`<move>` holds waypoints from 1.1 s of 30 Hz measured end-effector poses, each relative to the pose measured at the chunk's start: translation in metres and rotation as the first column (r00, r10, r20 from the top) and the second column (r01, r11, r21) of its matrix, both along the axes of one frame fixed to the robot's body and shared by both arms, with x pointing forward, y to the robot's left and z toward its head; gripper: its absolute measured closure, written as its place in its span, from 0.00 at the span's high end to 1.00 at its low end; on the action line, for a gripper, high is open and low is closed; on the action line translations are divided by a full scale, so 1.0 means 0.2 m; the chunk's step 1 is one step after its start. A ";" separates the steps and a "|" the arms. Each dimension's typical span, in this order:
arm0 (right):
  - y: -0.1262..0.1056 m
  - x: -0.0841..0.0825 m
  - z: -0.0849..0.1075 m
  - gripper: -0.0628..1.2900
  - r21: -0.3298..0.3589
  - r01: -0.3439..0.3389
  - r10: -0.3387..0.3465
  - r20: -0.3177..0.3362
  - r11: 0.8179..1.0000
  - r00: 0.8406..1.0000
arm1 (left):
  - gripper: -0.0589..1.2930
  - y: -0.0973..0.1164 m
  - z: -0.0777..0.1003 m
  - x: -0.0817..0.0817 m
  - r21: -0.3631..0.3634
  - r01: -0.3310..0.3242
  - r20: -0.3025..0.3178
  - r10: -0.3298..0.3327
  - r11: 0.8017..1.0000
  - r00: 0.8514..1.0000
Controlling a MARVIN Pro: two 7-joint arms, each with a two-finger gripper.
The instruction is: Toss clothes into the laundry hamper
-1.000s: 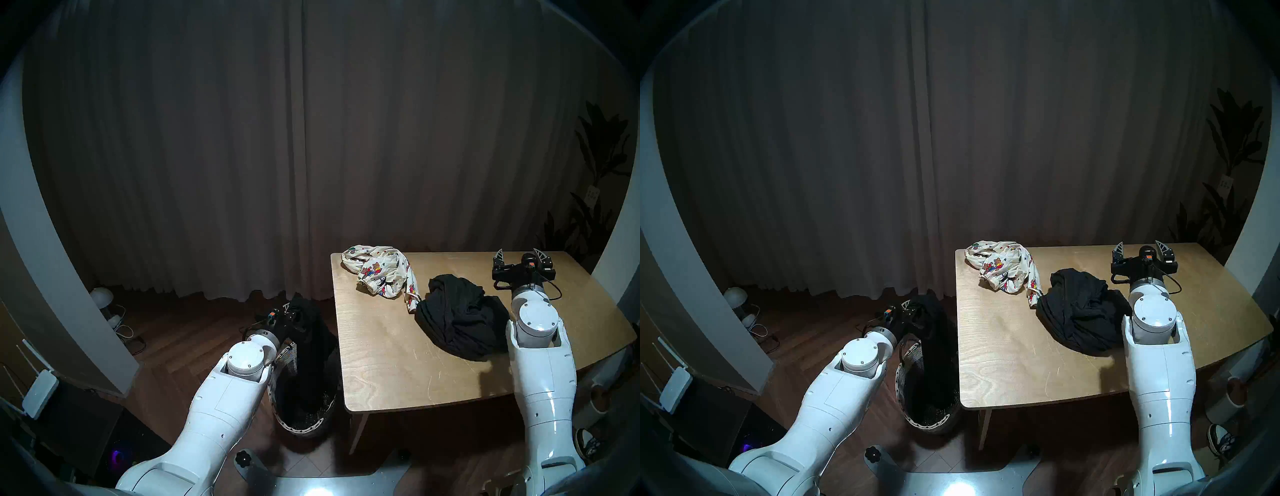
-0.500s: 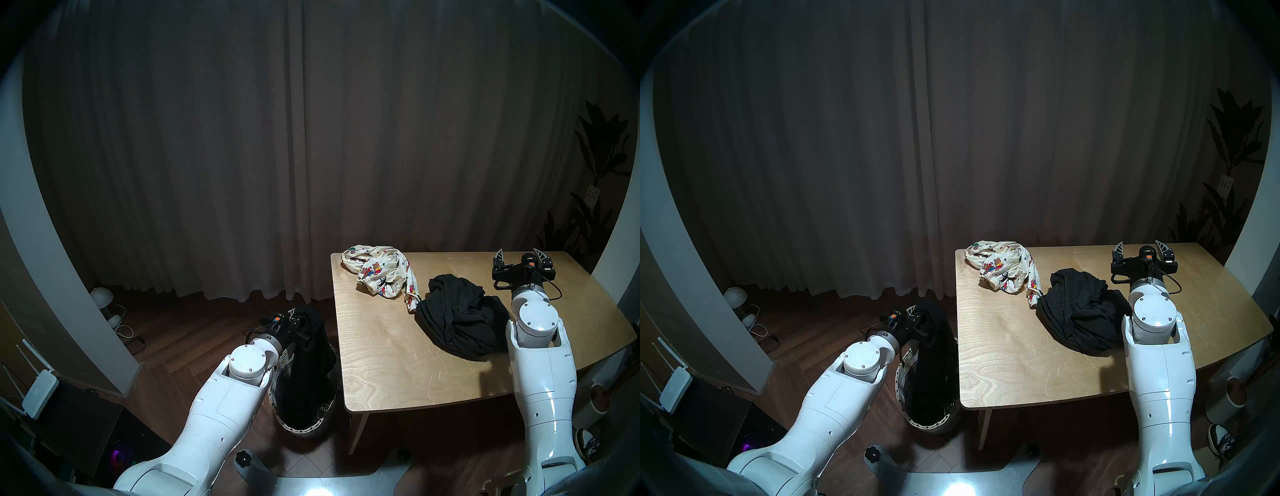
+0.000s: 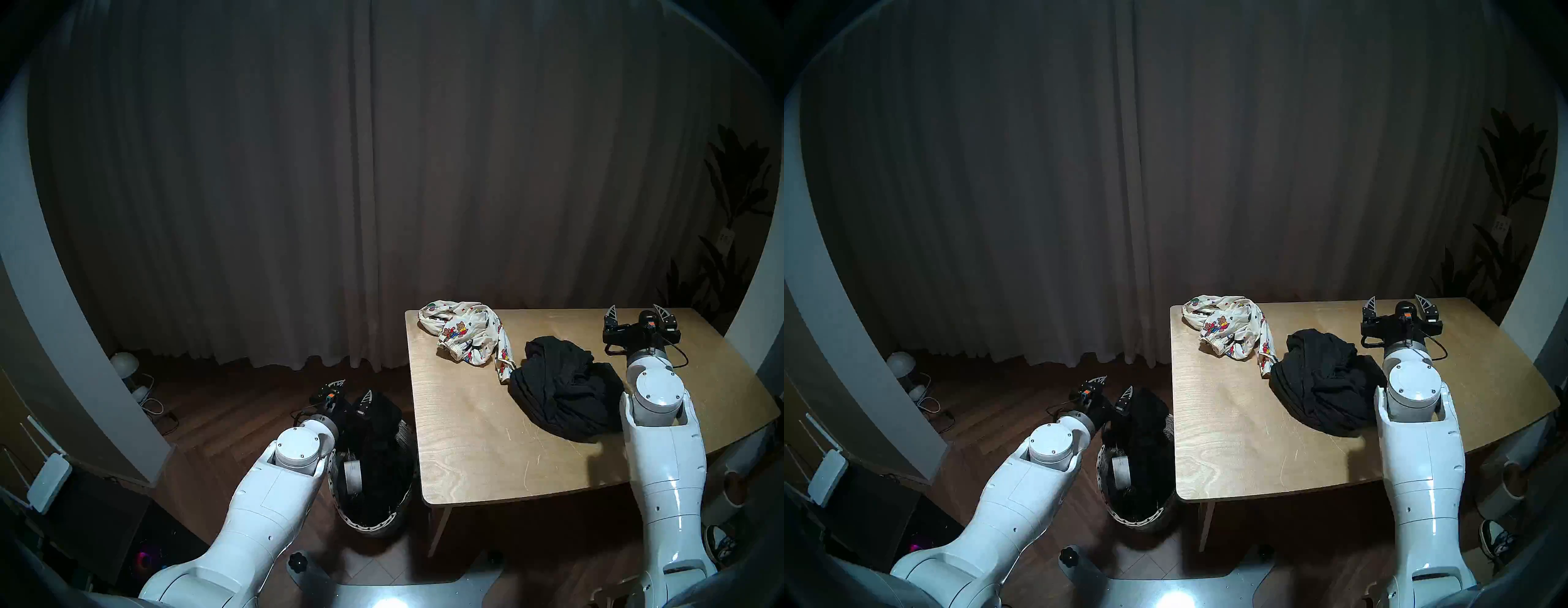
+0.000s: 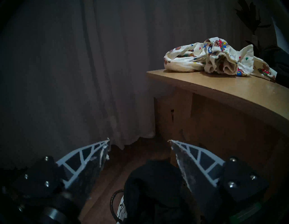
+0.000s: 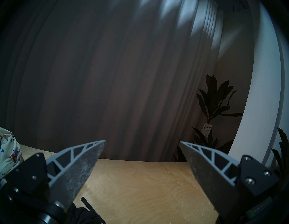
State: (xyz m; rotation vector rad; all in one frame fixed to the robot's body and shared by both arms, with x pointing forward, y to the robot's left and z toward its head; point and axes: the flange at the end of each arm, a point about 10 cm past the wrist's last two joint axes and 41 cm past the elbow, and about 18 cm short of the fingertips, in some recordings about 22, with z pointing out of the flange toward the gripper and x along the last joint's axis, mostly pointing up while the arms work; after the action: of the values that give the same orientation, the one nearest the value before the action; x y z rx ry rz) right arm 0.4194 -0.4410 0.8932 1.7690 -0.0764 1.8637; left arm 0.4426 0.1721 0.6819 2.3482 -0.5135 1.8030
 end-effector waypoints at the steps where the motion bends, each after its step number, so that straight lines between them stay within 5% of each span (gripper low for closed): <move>1: 0.00 0.00 0.00 0.97 0.000 0.000 0.000 0.000 1.000 1.000 | 0.87 0.00 0.00 0.00 -0.002 -0.002 0.001 0.002 1.000 1.000; 11: 0.00 0.00 0.00 0.97 0.000 0.000 0.000 0.000 1.000 1.000 | 0.67 0.03 0.11 0.01 -0.109 -0.058 0.070 0.066 0.992 0.995; 17: 0.00 0.00 0.00 0.97 0.000 0.000 0.000 -0.001 1.000 1.000 | 0.66 0.10 0.24 0.03 -0.209 -0.109 0.164 0.145 0.972 0.976; 20: 0.02 0.01 0.00 0.97 0.005 -0.014 0.014 0.002 1.000 1.000 | 0.79 0.17 0.31 0.03 -0.241 -0.139 0.220 0.193 0.960 0.956; 22: 0.09 0.04 0.03 0.97 0.015 -0.057 0.057 0.017 0.998 0.998 | 0.94 0.24 0.37 0.02 -0.252 -0.161 0.264 0.228 0.954 0.937; 25: 0.18 0.07 0.06 0.97 0.023 -0.103 0.102 0.032 0.994 0.994 | 0.95 0.29 0.41 0.01 -0.256 -0.178 0.289 0.250 0.950 0.924; 33: 0.59 0.16 0.11 0.97 0.095 -0.296 0.293 0.043 0.951 0.955 | 0.95 0.46 0.48 -0.11 -0.266 -0.233 0.352 0.319 0.936 0.880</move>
State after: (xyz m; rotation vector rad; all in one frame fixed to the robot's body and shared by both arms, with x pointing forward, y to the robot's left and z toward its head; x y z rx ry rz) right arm 0.4515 -0.3228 0.9148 1.9075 0.0908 2.1272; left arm 0.4209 0.2635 0.7787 2.0005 -0.0041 2.3418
